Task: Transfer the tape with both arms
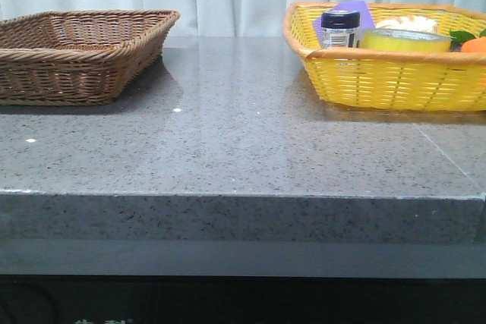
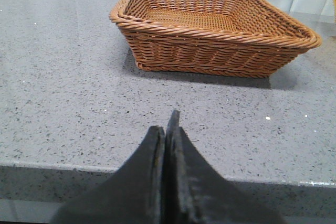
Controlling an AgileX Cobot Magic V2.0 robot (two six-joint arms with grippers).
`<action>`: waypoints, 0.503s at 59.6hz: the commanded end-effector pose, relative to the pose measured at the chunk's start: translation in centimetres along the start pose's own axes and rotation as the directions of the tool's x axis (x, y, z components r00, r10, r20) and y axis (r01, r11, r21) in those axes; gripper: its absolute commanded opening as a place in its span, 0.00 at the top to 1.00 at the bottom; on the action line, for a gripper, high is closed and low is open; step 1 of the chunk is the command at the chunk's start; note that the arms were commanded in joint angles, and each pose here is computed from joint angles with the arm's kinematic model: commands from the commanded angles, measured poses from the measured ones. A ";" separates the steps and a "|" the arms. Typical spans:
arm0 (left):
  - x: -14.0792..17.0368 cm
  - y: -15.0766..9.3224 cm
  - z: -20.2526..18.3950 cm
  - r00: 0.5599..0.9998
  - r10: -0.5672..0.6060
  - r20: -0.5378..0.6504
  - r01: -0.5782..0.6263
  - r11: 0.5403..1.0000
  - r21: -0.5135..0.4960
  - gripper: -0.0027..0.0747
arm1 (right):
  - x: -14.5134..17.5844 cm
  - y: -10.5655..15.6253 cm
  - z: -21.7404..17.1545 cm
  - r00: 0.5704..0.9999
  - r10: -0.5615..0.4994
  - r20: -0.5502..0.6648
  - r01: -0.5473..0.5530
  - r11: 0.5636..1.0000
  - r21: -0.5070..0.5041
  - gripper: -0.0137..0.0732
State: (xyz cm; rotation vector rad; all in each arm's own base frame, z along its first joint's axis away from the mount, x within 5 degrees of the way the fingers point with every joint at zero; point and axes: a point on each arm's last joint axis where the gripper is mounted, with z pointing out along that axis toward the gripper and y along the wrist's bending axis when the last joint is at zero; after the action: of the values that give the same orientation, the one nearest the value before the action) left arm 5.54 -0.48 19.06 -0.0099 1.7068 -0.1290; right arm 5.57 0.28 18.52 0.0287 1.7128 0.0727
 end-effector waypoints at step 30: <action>-9.0 -0.8 -2.5 0.939 -0.021 0.344 0.010 0.999 0.035 0.99 | -9.4 0.7 -3.3 0.961 0.023 0.274 -0.017 1.000 -0.025 0.94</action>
State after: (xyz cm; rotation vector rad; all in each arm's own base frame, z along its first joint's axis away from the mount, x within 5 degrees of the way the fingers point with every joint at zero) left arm 4.90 -0.39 24.27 -0.0128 1.4577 -0.1388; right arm 4.42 0.30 24.91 0.0240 1.5310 0.0810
